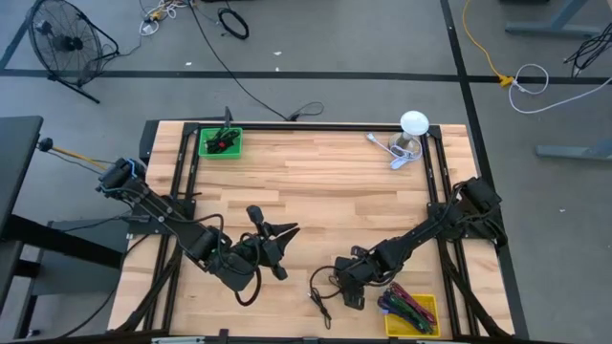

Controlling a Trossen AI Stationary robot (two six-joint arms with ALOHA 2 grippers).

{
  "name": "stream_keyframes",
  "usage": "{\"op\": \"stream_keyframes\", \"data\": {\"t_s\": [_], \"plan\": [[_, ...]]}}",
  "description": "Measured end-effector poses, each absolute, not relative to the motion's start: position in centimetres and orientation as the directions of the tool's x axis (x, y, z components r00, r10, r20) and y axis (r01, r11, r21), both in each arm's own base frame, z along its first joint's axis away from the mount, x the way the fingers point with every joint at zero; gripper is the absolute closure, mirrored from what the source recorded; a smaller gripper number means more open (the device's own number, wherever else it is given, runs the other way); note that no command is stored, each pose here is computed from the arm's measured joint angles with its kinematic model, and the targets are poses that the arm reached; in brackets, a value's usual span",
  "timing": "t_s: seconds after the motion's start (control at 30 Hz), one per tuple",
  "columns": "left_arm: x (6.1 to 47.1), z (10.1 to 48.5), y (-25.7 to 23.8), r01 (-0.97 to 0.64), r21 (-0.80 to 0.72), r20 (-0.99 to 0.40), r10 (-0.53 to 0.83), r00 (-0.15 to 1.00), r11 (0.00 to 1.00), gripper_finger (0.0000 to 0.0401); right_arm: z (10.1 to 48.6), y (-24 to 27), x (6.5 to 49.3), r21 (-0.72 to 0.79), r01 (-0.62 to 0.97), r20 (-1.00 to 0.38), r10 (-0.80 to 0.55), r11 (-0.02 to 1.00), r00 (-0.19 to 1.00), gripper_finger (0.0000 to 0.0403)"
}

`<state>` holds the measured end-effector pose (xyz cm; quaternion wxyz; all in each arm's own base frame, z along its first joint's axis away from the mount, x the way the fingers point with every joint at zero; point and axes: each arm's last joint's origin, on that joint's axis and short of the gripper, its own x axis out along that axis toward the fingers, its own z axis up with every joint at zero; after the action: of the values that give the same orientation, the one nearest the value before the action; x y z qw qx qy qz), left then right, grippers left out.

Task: Pick & Place USB Port
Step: Put the black charger cable into the green bin

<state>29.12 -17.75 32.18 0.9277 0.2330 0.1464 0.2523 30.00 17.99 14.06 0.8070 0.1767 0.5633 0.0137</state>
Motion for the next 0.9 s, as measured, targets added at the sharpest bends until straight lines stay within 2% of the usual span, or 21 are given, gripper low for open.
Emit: {"op": "stream_keyframes", "data": {"t_s": [0.23,0.6,0.9], "plan": [[29.1,32.1,-17.7,-0.400,0.498,-0.157,0.534,0.831,0.769,0.0346,14.5,18.8,30.4,0.370,0.155,-0.862,0.277,0.916,0.425,0.0224],[29.1,32.0,-17.7,-0.395,0.506,-0.165,0.535,0.828,0.767,0.0346,14.4,19.3,29.9,0.322,0.169,-0.871,0.222,0.932,0.438,0.0224],[29.1,32.0,-17.7,-0.395,0.506,-0.165,0.535,0.828,0.767,0.0346,12.4,19.5,30.2,0.300,0.196,-0.892,0.201,0.934,0.405,0.0224]]}}
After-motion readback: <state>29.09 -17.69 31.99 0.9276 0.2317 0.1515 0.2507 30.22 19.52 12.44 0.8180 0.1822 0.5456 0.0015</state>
